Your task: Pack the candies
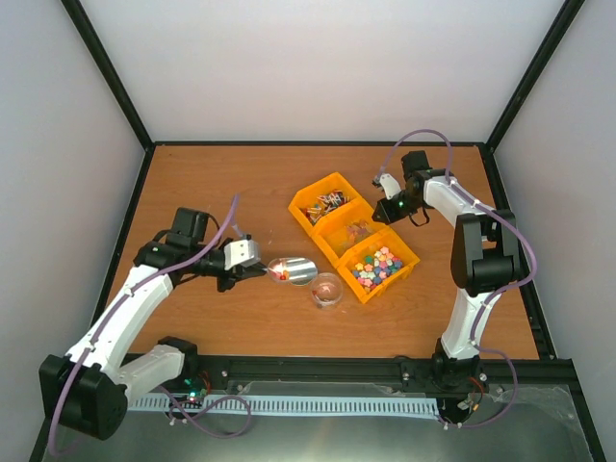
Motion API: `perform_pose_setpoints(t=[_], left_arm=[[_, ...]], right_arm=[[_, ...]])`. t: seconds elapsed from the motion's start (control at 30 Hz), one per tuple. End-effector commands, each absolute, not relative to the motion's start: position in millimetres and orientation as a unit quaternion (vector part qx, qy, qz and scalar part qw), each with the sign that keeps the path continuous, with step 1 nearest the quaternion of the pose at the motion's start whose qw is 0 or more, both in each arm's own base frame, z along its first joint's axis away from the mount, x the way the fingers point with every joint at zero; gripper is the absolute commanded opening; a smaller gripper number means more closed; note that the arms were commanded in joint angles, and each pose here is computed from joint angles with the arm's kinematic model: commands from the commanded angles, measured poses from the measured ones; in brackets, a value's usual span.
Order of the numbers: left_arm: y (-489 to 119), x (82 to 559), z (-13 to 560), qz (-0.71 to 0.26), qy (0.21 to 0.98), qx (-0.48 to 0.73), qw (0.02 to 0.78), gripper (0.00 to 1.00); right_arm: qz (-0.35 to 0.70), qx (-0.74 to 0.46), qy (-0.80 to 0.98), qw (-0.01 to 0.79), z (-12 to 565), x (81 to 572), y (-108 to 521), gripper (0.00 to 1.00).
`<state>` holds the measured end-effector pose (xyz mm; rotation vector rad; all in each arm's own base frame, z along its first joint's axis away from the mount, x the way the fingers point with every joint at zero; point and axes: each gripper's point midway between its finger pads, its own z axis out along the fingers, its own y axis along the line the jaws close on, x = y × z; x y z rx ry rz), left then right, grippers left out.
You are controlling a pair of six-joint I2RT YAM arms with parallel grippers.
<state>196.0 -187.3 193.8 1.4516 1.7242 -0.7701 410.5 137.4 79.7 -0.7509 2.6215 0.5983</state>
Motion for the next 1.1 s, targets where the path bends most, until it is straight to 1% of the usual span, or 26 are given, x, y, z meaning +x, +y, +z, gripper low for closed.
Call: perform_pose_setpoints(t=[0.0,0.2,0.53,0.77,1.07], left_arm=[[-179,177,197,-0.286,0.659,0.602,0.349,0.01],[-179,180,194,-0.274,0.677,0.606,0.315,0.01],[-203,200,187,-0.238,0.702,0.618,0.261,0.01],[-211,205,176,-0.203,0.711,0.635,0.224,0.01],[-215,215,177,-0.158,0.724,0.639,0.204,0.01]], right_arm=[[0.192,-0.250,0.935,0.166,73,413,126,0.03],[0.192,-0.249,0.935,0.166,74,413,126,0.03],[0.194,-0.249,0.934,0.166,73,411,126,0.03],[0.195,-0.249,0.934,0.168,75,412,127,0.03],[0.197,-0.248,0.933,0.170,77,412,127,0.03]])
